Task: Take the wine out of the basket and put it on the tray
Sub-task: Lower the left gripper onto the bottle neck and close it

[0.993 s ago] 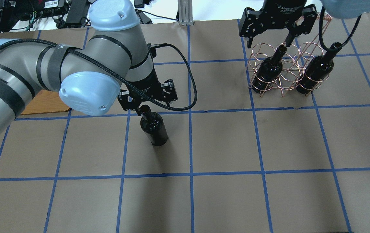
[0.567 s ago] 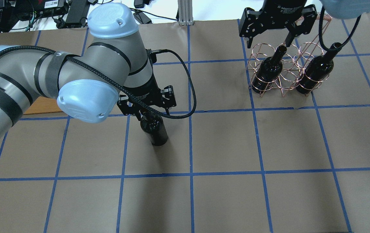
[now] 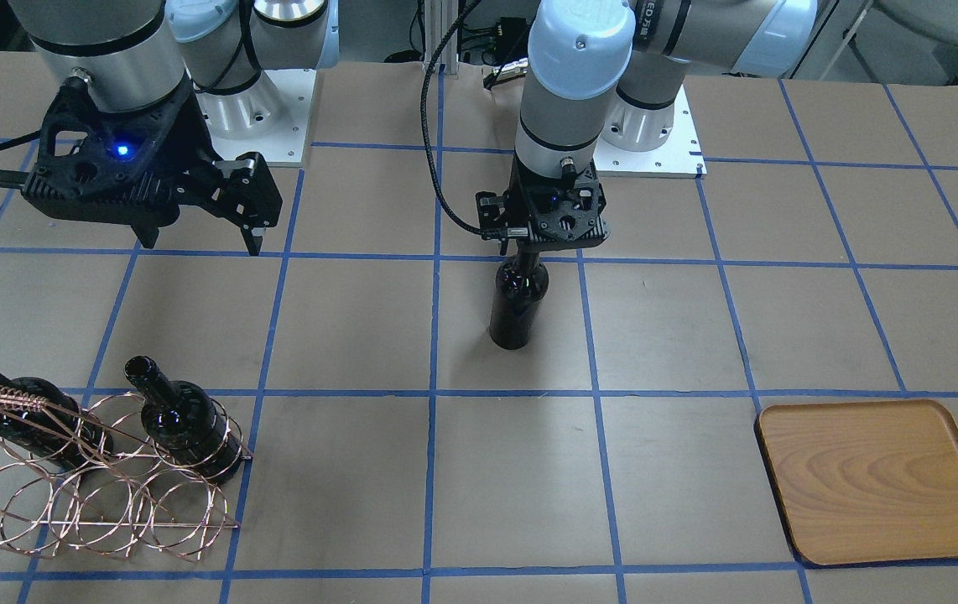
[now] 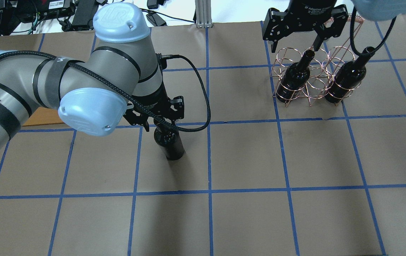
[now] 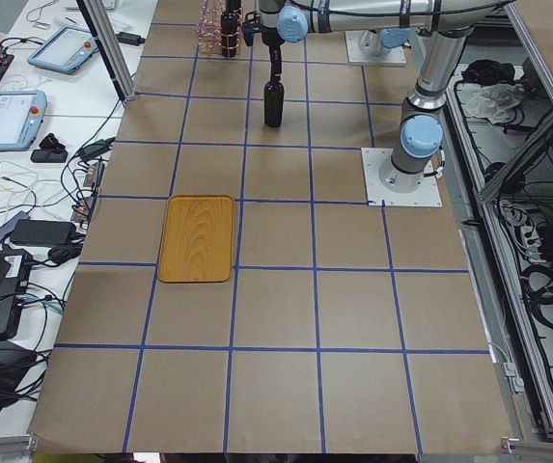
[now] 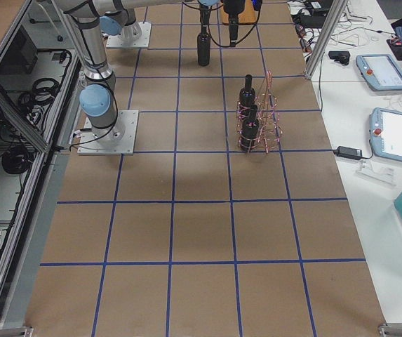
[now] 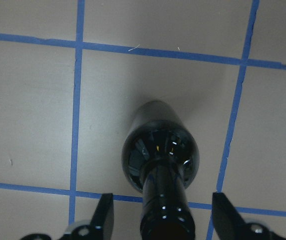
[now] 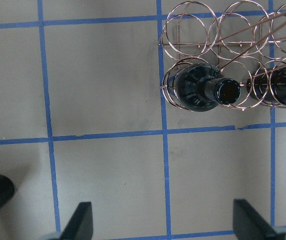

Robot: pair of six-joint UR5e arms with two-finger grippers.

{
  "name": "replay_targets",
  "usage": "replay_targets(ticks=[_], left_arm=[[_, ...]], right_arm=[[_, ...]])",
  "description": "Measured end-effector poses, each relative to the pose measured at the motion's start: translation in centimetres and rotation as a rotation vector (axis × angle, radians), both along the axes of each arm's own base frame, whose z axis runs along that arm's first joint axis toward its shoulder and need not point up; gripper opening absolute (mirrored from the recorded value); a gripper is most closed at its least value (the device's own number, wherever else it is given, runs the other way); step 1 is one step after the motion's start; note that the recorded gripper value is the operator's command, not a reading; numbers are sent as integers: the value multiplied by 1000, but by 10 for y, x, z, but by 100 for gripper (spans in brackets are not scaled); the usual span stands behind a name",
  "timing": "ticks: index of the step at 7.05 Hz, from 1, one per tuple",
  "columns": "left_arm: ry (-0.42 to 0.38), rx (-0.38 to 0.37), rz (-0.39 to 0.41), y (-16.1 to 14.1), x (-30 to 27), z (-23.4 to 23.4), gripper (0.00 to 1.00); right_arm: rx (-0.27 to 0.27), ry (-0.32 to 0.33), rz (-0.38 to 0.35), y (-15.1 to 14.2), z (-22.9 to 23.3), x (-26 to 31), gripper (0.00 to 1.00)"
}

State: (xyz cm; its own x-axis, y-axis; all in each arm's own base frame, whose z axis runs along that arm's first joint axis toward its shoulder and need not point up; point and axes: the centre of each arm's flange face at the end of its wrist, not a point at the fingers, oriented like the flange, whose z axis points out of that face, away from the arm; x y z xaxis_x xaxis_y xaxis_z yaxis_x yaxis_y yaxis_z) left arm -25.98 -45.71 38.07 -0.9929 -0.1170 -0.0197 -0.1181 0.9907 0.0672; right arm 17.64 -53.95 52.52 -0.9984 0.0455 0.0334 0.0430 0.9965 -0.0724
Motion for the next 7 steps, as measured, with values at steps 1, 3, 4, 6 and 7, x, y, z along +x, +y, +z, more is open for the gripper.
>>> replay_targets(ticks=[1, 3, 4, 6, 7], left_arm=[[2, -5, 0, -1, 0, 0, 59], [4, -10, -2, -2, -1, 0, 49], [4, -12, -6, -2, -1, 1, 37], [4, -16, -11, -1, 0, 3, 25], [6, -19, -15, -1, 0, 3, 0]], right_arm=[[-2, -1, 0, 0, 0, 0, 100], [-7, -2, 1, 0, 1, 0, 100], [-8, -2, 1, 0, 1, 0, 100], [-7, -2, 0, -1, 1, 0, 100], [-7, -3, 1, -1, 0, 1, 100]])
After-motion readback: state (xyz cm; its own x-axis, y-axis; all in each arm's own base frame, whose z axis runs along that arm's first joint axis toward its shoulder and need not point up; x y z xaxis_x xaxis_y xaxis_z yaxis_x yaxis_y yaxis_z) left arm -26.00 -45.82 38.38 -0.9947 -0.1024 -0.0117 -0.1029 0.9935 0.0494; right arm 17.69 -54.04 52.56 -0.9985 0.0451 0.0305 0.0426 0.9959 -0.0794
